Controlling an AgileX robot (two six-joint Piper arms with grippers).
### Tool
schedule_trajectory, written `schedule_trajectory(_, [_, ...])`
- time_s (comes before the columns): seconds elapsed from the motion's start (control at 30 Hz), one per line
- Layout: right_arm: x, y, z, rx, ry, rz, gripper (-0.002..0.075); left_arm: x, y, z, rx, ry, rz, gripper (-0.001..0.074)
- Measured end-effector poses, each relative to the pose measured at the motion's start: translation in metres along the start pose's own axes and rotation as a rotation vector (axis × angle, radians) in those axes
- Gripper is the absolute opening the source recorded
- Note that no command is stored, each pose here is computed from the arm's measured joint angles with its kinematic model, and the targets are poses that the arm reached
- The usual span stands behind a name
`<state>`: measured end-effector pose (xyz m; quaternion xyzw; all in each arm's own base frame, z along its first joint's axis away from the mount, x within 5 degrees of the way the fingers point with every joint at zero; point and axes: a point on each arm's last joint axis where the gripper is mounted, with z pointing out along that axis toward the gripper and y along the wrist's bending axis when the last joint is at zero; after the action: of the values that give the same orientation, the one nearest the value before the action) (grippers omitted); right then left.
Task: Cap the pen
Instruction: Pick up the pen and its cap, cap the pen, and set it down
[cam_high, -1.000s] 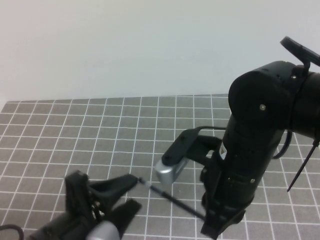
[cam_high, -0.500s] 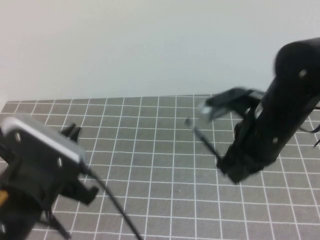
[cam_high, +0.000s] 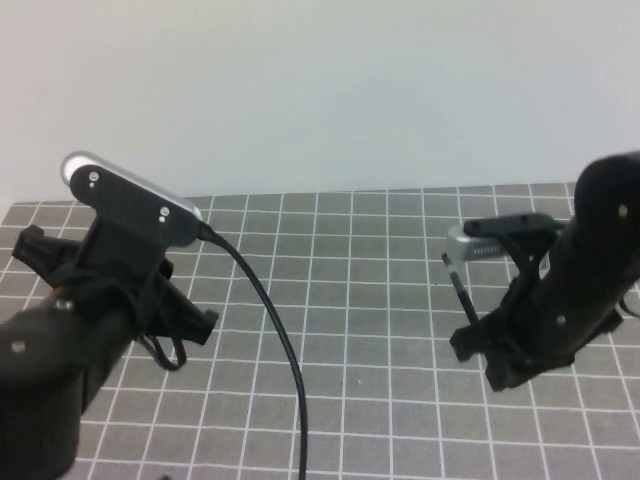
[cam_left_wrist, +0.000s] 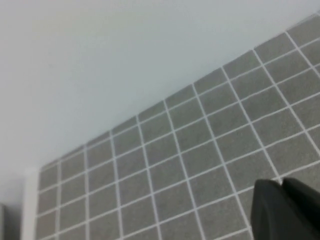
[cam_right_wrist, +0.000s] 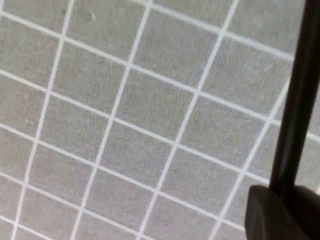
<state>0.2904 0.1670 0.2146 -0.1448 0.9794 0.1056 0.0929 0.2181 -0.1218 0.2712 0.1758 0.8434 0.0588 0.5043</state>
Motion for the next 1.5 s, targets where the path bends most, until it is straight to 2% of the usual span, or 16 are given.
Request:
schedule_trajectory(0.27, [0.001,0.001,0.007,-0.036,-0.042,0.059,-0.0003,0.003,0.032,0.029,0.076,0.002,-0.263,0.0001])
schedule_trajectory(0.4, [-0.001,0.001,0.011,-0.04,-0.05,0.091,-0.0003,0.007,0.042,0.038,0.117,0.004,-0.309,0.0001])
schedule_trajectory(0.6, [-0.006,-0.002,0.035,-0.024,0.004,0.119,-0.0003,0.023,0.049,0.06,0.089,0.088,-0.386,0.0001])
schedule_trajectory(0.83, [-0.011,-0.006,0.055,0.022,0.039,0.149,-0.0003,0.041,0.034,0.085,0.173,0.176,-0.351,0.0001])
schedule_trajectory(1.0, [-0.011,-0.011,0.065,0.065,0.065,0.162,-0.0003,0.052,0.029,0.096,0.175,0.229,-0.341,0.0001])
schedule_trajectory(1.3, [-0.009,-0.012,0.072,0.067,0.092,0.168,-0.0002,0.054,0.029,0.098,0.179,0.235,-0.311,0.0001])
schedule_trajectory(1.5, [-0.01,-0.012,0.072,0.066,0.087,0.161,0.0086,0.047,0.032,0.091,0.173,0.204,-0.309,0.0001])
